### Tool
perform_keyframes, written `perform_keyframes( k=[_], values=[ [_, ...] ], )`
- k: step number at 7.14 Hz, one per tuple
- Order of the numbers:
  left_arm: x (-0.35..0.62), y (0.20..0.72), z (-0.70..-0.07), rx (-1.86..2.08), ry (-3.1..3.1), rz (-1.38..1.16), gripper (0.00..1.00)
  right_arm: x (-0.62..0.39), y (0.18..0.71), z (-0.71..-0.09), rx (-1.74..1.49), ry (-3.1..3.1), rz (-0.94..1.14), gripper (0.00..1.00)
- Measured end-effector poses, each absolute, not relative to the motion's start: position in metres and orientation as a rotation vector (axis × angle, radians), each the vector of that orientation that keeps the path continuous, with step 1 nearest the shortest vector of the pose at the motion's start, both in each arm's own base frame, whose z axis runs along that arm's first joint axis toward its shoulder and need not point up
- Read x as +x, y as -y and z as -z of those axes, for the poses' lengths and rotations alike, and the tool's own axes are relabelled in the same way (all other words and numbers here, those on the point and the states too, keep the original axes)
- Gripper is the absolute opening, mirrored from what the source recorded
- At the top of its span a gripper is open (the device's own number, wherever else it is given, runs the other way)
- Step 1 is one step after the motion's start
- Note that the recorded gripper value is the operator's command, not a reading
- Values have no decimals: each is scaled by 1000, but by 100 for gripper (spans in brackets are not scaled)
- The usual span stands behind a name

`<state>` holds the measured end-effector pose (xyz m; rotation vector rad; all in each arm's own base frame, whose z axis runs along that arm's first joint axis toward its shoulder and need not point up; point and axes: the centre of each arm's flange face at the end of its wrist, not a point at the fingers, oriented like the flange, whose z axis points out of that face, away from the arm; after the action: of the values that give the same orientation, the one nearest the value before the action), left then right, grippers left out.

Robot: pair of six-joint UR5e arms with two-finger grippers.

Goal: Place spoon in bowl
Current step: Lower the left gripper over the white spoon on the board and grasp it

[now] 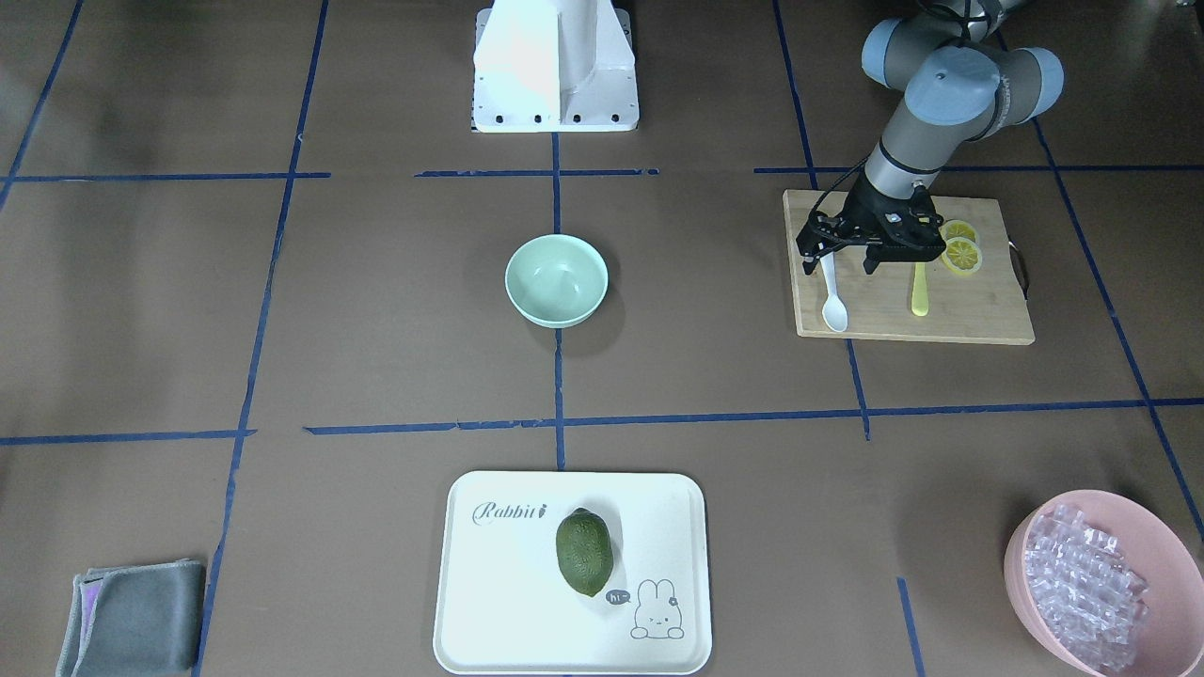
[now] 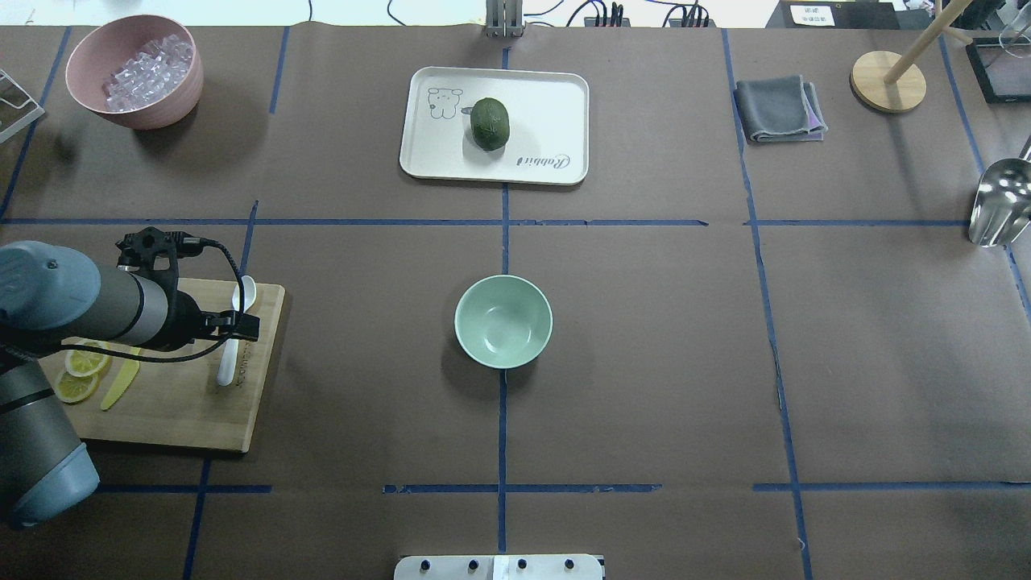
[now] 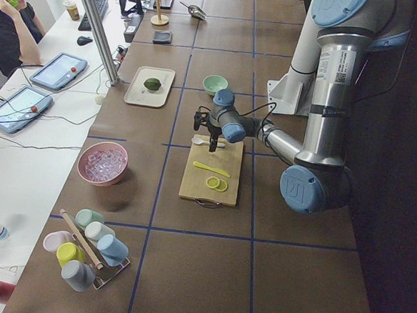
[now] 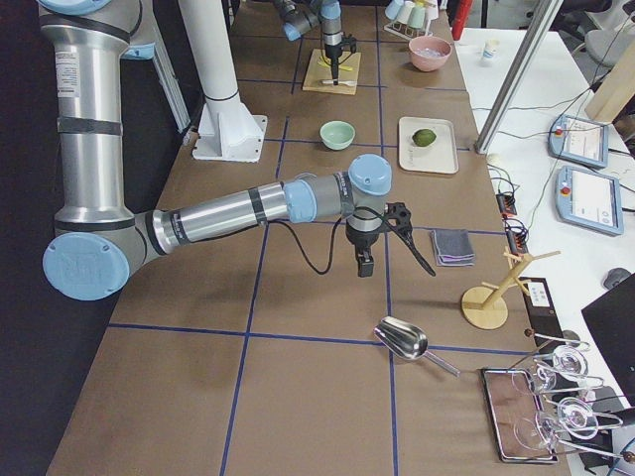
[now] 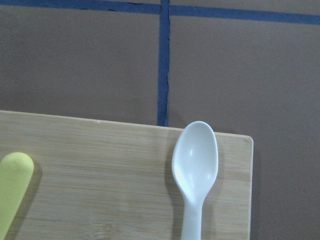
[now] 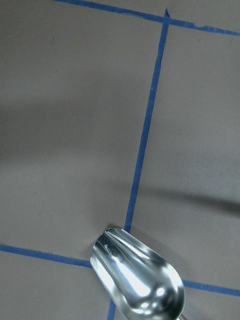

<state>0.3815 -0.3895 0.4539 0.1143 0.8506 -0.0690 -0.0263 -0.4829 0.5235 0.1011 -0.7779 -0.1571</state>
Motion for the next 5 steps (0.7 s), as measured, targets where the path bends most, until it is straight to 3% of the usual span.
perform_keyframes(
  k=[5],
  values=[
    [387,388,-444,105,-841,55,86,-25,478,-530,88,776,150,100]
  ],
)
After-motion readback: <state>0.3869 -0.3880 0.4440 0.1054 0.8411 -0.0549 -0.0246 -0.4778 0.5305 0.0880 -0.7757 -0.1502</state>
